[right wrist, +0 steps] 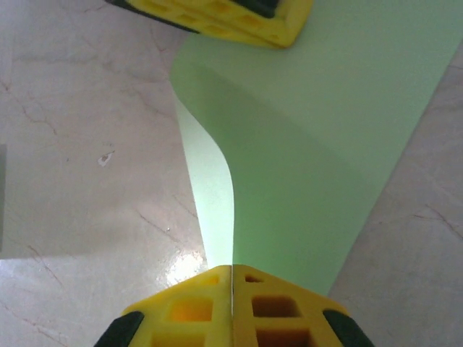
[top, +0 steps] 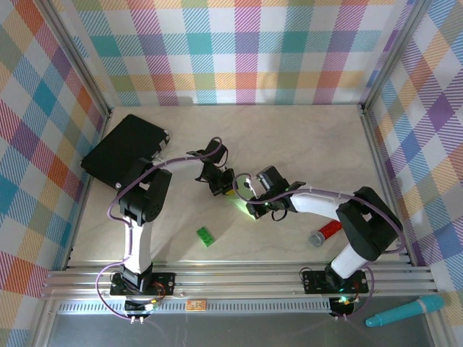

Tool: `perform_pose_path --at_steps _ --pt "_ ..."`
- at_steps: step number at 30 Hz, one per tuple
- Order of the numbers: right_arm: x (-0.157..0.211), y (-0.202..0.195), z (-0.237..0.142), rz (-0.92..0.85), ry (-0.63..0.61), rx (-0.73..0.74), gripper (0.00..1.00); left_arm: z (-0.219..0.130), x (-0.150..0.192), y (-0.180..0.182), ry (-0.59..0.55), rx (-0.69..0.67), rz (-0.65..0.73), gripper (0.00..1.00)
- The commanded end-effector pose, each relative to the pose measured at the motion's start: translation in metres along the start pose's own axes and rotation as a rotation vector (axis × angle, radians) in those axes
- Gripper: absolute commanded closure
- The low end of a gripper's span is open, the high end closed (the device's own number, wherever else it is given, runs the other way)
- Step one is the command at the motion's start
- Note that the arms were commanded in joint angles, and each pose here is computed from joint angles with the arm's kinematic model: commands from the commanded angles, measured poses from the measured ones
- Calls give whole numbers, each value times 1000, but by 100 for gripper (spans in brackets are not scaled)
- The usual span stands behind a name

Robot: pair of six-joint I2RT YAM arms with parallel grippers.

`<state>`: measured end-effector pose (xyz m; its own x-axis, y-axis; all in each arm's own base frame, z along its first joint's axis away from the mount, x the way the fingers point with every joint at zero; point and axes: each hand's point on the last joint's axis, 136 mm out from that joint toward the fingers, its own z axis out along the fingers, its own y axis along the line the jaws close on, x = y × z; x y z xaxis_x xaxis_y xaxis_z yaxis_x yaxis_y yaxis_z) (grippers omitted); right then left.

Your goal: Fold a paper plane with a square sheet of paper (pick it up from the middle)

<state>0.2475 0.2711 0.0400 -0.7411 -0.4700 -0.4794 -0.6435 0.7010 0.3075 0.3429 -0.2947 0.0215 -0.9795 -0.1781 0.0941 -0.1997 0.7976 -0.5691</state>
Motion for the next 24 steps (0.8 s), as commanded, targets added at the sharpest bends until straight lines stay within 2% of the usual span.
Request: perform_pose_path --at_steps 1,24 --pt "-3 -1 1 35 26 6 92 12 12 23 58 -83 -13 92" --pt "-5 -7 10 49 73 25 91 20 22 26 129 -86 41 97"
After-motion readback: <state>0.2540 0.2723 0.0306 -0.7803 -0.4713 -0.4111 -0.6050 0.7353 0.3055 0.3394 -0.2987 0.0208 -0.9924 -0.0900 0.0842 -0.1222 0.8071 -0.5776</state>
